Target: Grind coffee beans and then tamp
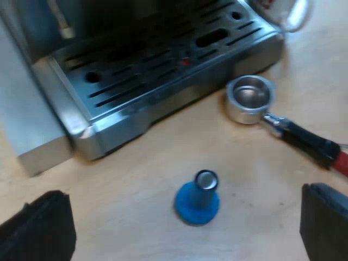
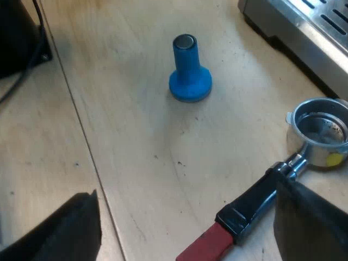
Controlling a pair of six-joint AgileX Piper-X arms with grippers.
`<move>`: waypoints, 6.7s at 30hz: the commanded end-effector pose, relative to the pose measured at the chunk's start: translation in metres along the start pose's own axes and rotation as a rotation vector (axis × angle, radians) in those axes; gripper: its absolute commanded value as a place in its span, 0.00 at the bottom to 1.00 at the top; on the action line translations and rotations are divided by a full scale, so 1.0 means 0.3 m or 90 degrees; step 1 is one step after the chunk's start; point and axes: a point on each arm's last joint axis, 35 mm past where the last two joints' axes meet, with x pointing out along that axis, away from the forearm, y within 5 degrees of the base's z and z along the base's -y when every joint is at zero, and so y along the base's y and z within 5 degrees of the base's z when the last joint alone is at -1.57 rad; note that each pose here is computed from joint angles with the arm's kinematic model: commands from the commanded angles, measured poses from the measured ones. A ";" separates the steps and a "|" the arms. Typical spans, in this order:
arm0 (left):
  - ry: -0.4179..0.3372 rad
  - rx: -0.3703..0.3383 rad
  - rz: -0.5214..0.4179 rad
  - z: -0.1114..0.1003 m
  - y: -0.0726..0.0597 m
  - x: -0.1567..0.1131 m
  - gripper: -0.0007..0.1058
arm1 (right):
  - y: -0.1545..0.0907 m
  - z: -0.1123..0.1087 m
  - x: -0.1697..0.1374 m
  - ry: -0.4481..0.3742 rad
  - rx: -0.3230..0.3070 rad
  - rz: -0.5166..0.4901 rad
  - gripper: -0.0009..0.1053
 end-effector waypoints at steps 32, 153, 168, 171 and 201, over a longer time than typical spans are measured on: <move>0.362 0.081 -0.053 0.061 -0.060 0.530 0.78 | 0.032 -0.046 0.112 -0.042 0.006 -0.100 0.71; 0.480 0.170 -0.037 0.159 -0.280 1.079 0.01 | 0.043 -0.230 0.217 -0.051 0.094 -0.261 0.71; 0.469 0.169 -0.036 0.149 -0.279 1.113 0.01 | 0.043 -0.230 0.217 -0.051 0.094 -0.261 0.71; 0.483 0.168 -0.032 0.136 -0.274 1.123 0.01 | 0.043 -0.230 0.217 -0.051 0.094 -0.261 0.71; 0.601 0.168 -0.010 -0.080 -0.210 1.149 0.01 | 0.043 -0.230 0.217 -0.050 0.093 -0.261 0.71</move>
